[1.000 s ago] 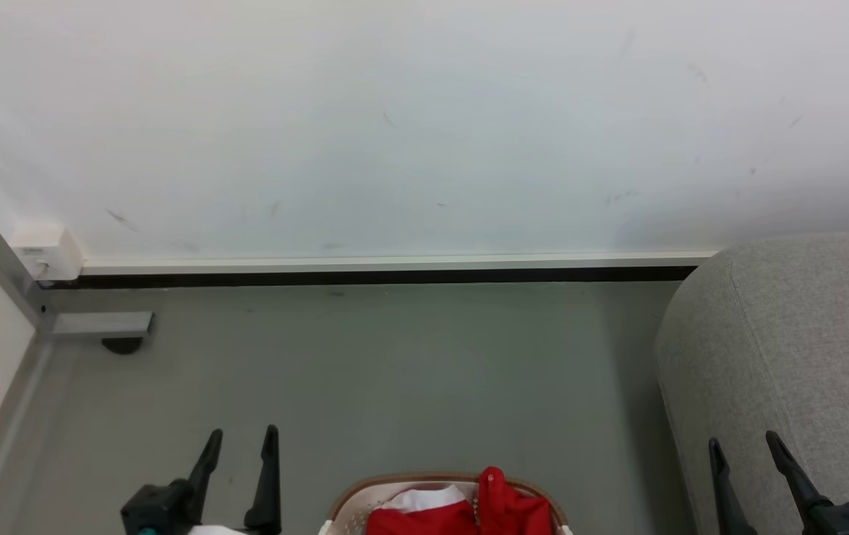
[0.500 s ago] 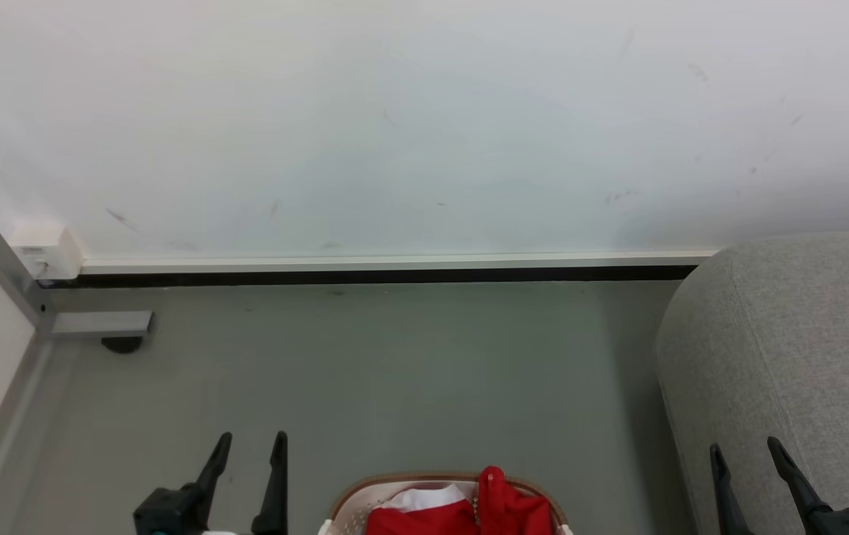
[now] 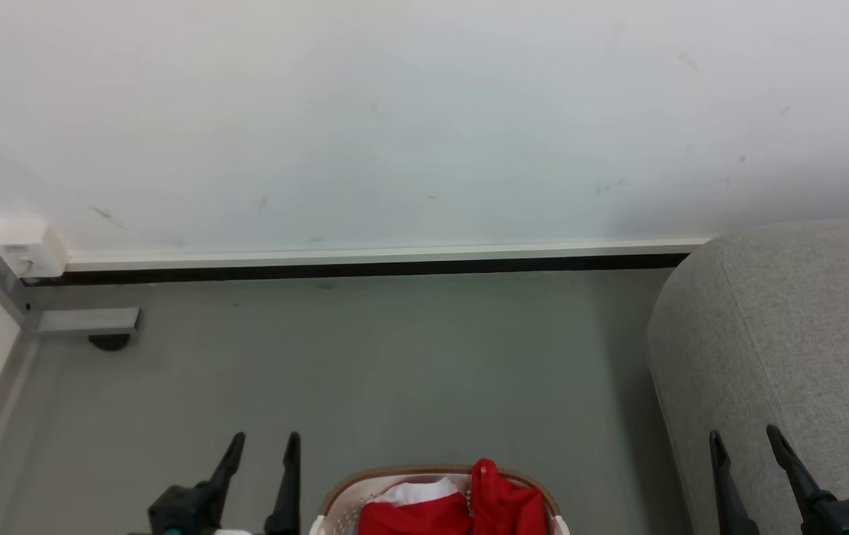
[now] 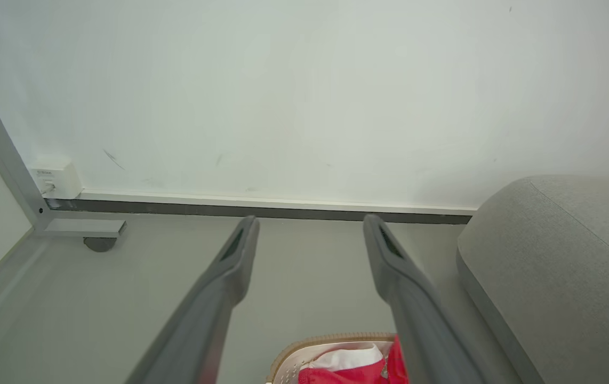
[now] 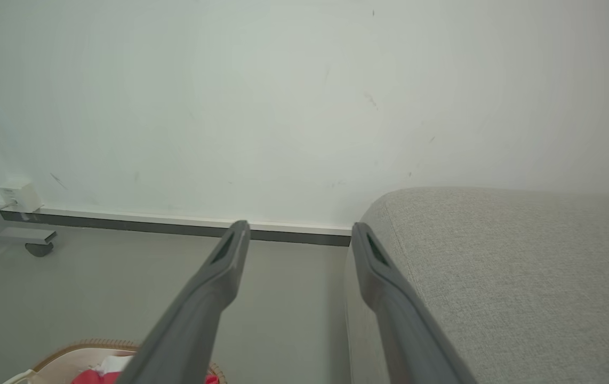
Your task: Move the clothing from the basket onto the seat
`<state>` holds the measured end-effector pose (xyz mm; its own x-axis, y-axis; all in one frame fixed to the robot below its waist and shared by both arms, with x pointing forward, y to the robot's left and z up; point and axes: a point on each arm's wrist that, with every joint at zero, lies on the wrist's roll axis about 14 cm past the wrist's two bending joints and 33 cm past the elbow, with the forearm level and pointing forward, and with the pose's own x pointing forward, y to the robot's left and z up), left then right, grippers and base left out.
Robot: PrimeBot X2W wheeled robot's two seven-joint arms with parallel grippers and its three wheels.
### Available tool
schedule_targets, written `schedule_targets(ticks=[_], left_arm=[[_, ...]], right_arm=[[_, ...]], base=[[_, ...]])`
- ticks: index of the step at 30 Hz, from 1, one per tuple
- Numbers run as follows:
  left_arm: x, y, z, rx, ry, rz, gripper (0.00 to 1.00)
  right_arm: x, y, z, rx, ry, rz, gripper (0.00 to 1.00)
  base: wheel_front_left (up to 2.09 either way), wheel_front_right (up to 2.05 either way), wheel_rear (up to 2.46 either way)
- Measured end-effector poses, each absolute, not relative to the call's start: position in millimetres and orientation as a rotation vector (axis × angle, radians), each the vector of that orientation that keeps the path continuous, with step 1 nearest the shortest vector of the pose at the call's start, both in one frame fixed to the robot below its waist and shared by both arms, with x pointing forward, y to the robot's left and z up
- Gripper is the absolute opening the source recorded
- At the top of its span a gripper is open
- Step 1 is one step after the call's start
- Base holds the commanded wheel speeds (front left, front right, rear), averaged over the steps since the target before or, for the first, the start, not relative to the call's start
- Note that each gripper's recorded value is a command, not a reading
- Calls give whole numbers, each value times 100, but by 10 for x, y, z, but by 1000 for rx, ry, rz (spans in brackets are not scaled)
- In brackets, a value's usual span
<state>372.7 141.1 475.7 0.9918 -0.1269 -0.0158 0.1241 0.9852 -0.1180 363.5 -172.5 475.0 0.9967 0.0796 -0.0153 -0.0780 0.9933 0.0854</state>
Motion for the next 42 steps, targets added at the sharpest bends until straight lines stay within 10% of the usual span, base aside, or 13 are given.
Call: schedule_targets(ticks=[20,42], left_arm=[[4108,183,3366,11,489,-570,100],[4083,321,1328,209,1006,-648,100]], right_arm=[[4489,-1841,4721,113,-16,51,100],[5189,-1928,3962,110,58,60,100]], base=[[0,0,0],[0,0,0]])
